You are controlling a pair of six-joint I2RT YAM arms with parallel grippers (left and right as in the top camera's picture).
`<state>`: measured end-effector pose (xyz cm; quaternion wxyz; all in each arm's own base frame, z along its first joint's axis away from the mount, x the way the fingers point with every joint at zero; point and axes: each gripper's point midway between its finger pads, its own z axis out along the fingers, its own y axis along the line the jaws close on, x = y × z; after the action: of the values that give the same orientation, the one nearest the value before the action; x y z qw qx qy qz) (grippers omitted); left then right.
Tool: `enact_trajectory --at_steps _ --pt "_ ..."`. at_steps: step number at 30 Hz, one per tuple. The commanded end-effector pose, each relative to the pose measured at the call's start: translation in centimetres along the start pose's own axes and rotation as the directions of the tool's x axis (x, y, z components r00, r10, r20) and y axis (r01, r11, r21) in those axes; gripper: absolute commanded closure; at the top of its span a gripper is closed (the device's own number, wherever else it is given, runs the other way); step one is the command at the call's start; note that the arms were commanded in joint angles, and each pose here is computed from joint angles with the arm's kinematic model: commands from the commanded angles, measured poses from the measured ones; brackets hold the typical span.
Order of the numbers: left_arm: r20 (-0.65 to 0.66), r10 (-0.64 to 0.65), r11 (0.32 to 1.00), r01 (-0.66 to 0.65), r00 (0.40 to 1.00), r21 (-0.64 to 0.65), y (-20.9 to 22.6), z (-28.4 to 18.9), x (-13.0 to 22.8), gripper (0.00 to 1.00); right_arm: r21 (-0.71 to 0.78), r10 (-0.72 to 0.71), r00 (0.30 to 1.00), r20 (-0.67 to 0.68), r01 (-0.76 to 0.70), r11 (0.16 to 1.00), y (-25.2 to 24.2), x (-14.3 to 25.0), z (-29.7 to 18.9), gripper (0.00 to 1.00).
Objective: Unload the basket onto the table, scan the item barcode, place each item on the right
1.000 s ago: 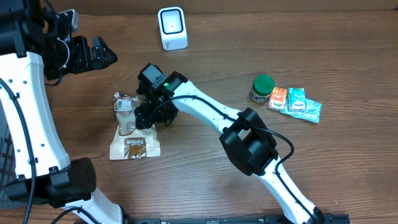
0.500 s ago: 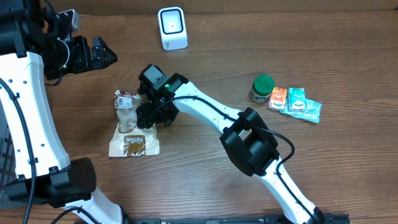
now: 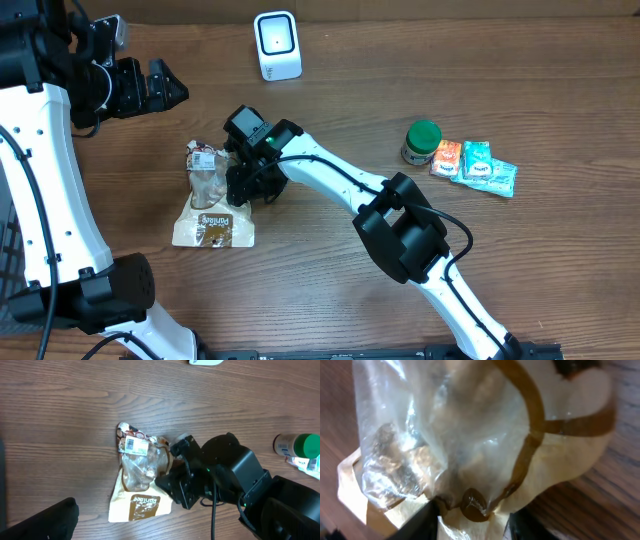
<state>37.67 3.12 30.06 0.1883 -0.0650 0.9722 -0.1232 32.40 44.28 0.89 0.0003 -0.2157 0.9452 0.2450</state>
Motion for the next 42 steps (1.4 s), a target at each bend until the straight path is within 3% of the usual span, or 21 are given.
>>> enact_trajectory --at_steps 1,5,13,24,30,38,42 --pt "0.020 0.029 1.000 -0.029 0.999 0.009 -0.6 -0.6 -0.1 0.00 0.137 0.069 0.994 -0.088 -0.057 0.989 -4.3 2.9 3.7 0.67" --pt "0.020 0.029 1.000 -0.029 0.999 0.009 -0.6 -0.6 -0.1 0.00 0.149 0.096 0.991 -0.098 -0.081 0.986 -5.0 2.8 2.9 0.96" --pt "0.020 0.029 1.000 -0.029 0.999 0.009 -0.6 -0.6 -0.1 0.00 0.170 0.170 0.981 -0.096 -0.152 0.974 -7.0 1.5 -1.9 0.96" --pt "0.020 0.029 1.000 -0.029 0.999 0.009 -0.6 -0.6 -0.1 0.00 0.368 0.164 0.971 -0.173 -0.091 0.926 -8.7 4.9 -4.2 0.96" --pt "0.020 0.029 1.000 -0.029 0.999 0.009 -0.6 -0.6 -0.1 0.01 0.438 0.096 0.967 -0.236 0.018 0.899 -10.5 5.8 -5.3 0.96" --pt "0.020 0.029 1.000 -0.029 0.999 0.009 -0.6 -0.6 -0.1 0.01 0.461 -0.112 0.969 -0.220 0.204 0.864 -12.8 2.7 -6.0 0.93" --pt "0.020 0.029 1.000 -0.029 0.999 0.009 -0.6 -0.6 -0.1 0.00 0.450 -0.131 0.974 -0.187 0.203 0.870 -12.5 1.6 -7.4 0.90"
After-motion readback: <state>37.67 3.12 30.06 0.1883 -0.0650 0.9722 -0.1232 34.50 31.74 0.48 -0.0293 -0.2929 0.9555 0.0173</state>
